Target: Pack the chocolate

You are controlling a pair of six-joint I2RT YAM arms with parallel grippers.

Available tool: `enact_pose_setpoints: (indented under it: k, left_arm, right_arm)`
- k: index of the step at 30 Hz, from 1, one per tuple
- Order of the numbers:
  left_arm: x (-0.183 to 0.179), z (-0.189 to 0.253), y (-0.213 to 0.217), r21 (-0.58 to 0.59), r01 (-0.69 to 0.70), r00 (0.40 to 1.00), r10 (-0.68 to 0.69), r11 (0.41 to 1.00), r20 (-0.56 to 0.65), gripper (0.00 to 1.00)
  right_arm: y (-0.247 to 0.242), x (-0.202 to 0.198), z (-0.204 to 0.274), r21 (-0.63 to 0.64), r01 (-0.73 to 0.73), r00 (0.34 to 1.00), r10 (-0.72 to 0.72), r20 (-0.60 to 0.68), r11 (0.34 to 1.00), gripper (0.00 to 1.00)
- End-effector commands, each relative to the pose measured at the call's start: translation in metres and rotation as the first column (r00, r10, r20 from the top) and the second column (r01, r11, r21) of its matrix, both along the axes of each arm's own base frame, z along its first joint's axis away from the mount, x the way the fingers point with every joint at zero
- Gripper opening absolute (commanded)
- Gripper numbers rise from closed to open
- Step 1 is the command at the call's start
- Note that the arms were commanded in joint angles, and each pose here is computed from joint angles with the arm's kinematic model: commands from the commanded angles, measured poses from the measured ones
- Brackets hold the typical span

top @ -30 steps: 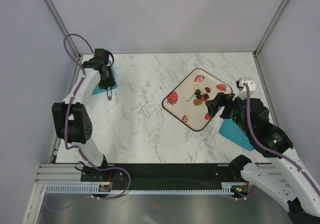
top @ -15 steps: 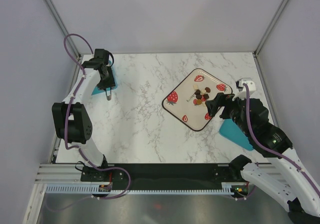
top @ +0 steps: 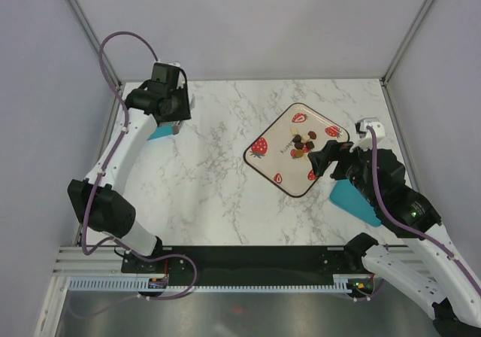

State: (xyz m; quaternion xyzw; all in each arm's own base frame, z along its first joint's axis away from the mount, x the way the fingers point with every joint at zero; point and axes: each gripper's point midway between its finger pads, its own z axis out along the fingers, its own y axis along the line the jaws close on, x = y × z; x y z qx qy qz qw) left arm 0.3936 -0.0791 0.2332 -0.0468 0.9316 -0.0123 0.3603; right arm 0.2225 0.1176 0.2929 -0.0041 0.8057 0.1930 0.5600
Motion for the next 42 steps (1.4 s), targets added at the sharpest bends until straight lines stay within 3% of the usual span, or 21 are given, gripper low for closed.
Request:
enact_pose_setpoints:
  k: [1,5,9,14,26,42]
  left_arm:
    - [-0.02,0.031,-0.06,-0.014,0.165,0.983,-0.164,0.986,0.078,0.47]
    - [-0.049,0.023,-0.133,-0.07,0.325,0.944,-0.321,0.943,0.073,0.47]
    - [-0.083,0.01,-0.215,-0.065,0.531,0.846,-0.524,0.845,0.096,0.47]
    - [-0.101,-0.018,-0.273,-0.059,0.649,0.761,-0.645,0.759,0.069,0.49]
    - [-0.113,-0.08,-0.319,-0.055,0.735,0.677,-0.736,0.676,-0.002,0.54]
    - [-0.094,-0.115,-0.333,-0.01,0.724,0.688,-0.724,0.689,-0.046,0.53]
  right_arm:
    - [0.003,0.0,0.016,0.05,-0.005,0.999,0.003,0.041,0.999,0.98]
    - [0.001,-0.004,0.018,0.057,-0.005,0.999,0.002,0.04,0.998,0.98]
    - [-0.002,-0.007,0.019,0.056,-0.002,0.999,-0.001,0.04,0.998,0.98]
    - [-0.008,-0.011,0.024,0.052,0.011,0.999,-0.014,0.051,0.999,0.98]
    - [-0.014,-0.014,0.024,0.031,0.021,0.998,-0.023,0.058,0.999,0.98]
    - [-0.021,-0.015,0.021,0.012,0.047,0.997,-0.048,0.062,0.999,0.98]
